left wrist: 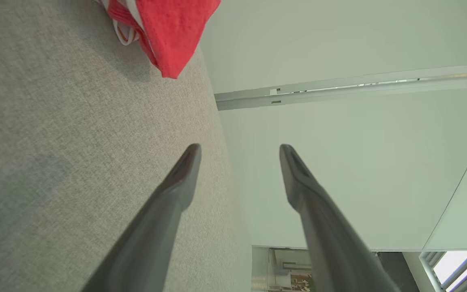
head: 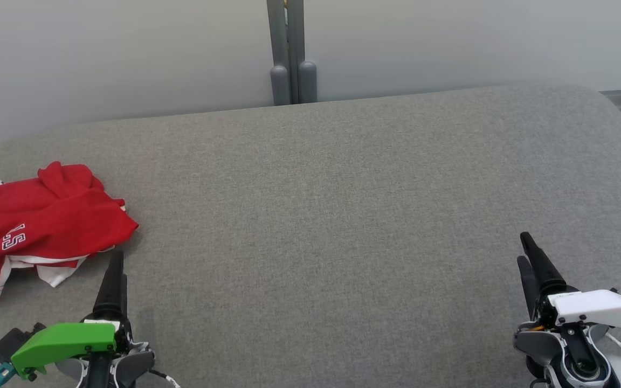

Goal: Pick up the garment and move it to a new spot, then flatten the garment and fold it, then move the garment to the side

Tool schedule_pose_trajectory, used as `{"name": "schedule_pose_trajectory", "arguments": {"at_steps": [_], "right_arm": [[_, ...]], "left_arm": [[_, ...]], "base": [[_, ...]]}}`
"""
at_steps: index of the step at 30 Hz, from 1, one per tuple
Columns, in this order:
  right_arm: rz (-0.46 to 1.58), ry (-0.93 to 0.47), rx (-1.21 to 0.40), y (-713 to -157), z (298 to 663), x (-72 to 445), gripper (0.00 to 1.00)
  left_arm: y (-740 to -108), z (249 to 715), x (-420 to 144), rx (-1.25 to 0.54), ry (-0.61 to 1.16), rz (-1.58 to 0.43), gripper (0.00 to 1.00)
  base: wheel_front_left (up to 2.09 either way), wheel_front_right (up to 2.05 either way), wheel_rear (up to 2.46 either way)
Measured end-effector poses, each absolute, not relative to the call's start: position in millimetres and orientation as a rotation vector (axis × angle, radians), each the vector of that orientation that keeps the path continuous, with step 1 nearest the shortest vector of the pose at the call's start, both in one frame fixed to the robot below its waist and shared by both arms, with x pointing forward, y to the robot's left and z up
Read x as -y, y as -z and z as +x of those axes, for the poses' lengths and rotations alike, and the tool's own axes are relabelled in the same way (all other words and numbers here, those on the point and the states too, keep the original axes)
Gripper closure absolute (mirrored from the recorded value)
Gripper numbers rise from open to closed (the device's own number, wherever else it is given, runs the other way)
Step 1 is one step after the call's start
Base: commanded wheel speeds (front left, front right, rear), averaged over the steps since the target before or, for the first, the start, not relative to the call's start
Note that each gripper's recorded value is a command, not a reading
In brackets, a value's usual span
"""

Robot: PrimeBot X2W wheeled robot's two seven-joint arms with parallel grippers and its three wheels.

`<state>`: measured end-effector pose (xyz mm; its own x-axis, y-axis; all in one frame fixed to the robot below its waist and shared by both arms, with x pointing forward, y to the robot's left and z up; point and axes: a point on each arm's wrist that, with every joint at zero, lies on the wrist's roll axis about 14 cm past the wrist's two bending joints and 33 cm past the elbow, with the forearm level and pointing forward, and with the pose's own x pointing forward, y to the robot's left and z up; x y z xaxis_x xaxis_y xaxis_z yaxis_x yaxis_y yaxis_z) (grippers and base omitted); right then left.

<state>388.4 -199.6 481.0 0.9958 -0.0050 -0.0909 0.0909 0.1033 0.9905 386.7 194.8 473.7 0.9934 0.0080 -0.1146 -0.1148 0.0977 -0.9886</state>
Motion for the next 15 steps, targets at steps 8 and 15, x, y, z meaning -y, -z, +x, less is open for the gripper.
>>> {"name": "schedule_pose_trajectory", "arguments": {"at_steps": [8,15], "right_arm": [[1.254,0.055,-0.07,-485.3,389.9,199.1,0.0],[1.11,0.036,-0.069,-488.2,390.8,196.2,0.0]], "left_arm": [[-475.6,388.0,-194.0,-0.09,-0.085,-1.258,0.0],[-475.5,388.3,-190.9,-0.098,-0.078,-1.104,0.0]], "base": [[0.0,0.0,0.0],[0.0,0.0,0.0]]}}
